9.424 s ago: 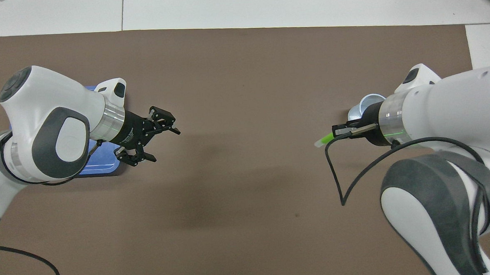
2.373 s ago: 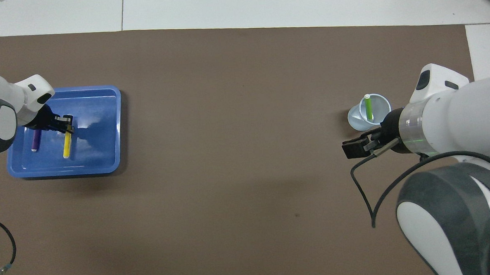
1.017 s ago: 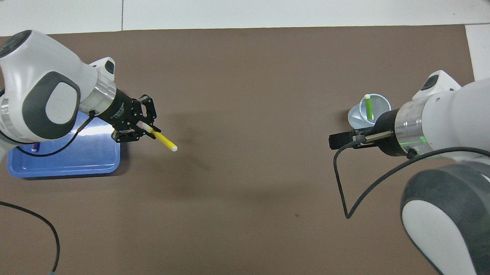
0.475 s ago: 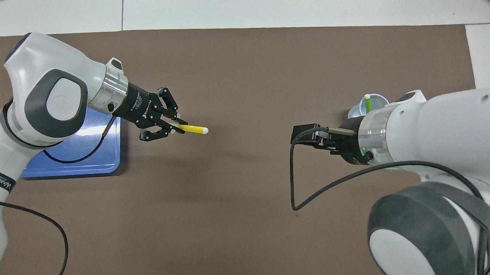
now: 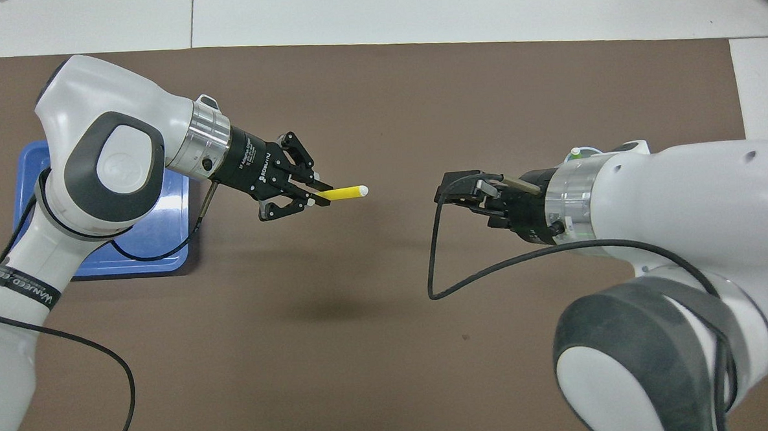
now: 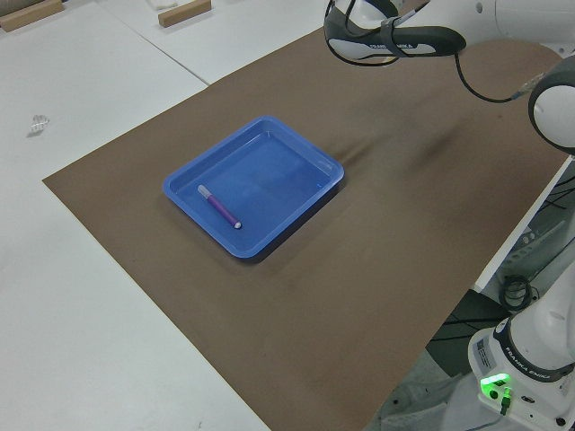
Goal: Transfer and insert pens with both arms
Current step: 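Lift the yellow pen with the left gripper toward the right gripper, then grasp the yellow pen with the right gripper, open the left gripper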
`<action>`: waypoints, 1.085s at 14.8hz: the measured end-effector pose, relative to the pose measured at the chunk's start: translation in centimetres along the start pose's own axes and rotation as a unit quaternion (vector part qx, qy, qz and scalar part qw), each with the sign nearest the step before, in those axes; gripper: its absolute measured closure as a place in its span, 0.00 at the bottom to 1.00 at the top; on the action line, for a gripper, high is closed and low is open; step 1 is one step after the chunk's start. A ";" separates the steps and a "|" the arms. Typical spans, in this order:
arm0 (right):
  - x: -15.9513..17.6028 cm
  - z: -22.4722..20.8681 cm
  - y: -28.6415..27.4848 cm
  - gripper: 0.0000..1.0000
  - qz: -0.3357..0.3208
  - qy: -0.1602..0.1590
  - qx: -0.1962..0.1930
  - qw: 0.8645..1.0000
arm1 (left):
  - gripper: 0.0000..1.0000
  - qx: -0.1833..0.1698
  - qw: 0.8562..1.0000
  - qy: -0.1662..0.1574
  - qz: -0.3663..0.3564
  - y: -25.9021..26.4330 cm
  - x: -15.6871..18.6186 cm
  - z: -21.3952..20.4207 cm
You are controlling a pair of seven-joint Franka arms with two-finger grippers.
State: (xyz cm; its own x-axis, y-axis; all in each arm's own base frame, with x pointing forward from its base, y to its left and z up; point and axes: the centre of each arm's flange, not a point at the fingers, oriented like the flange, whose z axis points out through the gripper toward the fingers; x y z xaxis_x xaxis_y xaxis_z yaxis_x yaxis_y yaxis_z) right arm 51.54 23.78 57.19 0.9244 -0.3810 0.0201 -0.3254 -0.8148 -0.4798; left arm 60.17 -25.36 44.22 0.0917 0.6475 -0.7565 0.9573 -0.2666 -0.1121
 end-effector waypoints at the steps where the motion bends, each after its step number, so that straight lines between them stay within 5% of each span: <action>1: -0.4 0.7 -0.7 0.11 0.003 0.006 0.008 1.000 | 0.82 -0.002 1.000 -0.011 -0.003 -0.1 -0.3 0.4; 5: -0.3 1.9 -1.2 0.26 0.006 0.010 0.013 1.000 | 0.82 -0.006 0.999 -0.038 -0.013 -0.3 -1.3 2.3; 16: 0.3 5.1 -2.0 0.30 -0.021 0.031 0.031 0.999 | 0.82 -0.015 0.997 -0.068 -0.025 -0.7 -3.1 3.2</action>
State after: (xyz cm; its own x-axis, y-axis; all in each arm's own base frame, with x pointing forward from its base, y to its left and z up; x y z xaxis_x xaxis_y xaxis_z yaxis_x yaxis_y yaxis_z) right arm 53.46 27.54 53.66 0.9226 -0.3739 0.0944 -0.2711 -0.8029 -0.5309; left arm 58.34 -29.46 44.56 0.0073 0.5564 -0.8309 0.9679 -0.2127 -0.1339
